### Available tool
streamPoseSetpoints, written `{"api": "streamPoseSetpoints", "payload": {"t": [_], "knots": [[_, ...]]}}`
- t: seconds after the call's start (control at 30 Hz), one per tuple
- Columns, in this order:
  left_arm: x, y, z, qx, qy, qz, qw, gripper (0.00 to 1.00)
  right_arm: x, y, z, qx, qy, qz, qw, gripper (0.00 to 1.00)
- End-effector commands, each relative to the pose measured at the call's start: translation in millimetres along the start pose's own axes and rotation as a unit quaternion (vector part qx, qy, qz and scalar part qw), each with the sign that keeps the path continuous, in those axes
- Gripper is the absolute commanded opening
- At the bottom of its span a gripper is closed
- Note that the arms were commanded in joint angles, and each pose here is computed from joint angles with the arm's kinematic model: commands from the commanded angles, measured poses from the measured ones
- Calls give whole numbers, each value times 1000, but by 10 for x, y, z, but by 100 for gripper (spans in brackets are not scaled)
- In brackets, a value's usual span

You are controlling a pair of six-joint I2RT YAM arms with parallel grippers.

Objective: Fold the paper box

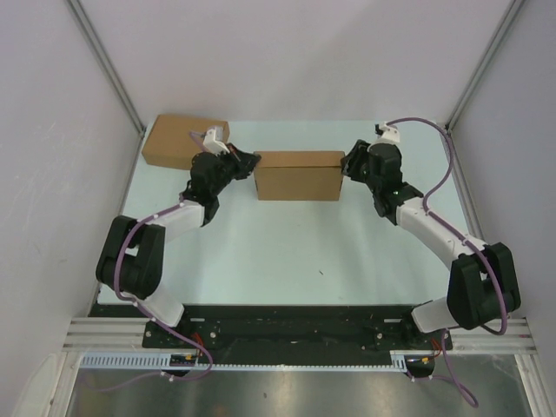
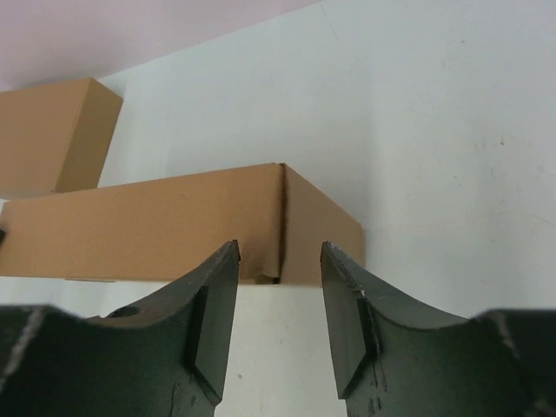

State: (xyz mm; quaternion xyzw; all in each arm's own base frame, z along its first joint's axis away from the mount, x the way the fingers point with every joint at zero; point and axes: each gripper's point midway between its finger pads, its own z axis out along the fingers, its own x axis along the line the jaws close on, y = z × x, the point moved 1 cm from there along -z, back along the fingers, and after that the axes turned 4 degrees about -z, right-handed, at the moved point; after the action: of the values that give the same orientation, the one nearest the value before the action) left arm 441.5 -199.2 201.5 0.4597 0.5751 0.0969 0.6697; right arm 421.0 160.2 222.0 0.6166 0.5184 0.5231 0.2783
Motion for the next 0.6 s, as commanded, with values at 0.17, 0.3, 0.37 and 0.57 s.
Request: {"api": "streamPoseSetpoints", "payload": {"t": [0.17, 0.3, 0.37, 0.57], "knots": [[415, -406, -143, 80, 83, -1, 993, 1, -244, 321, -151, -9, -27, 32, 999, 42], [371, -370, -125, 79, 77, -1, 994, 1, -221, 274, -108, -3, -22, 36, 999, 31], [339, -338, -116, 77, 73, -1, 994, 1, -185, 333, -112, -13, -13, 45, 999, 30], [299, -288, -102, 74, 69, 4, 995, 1, 148, 553, -134, -34, 88, 94, 991, 22]]}}
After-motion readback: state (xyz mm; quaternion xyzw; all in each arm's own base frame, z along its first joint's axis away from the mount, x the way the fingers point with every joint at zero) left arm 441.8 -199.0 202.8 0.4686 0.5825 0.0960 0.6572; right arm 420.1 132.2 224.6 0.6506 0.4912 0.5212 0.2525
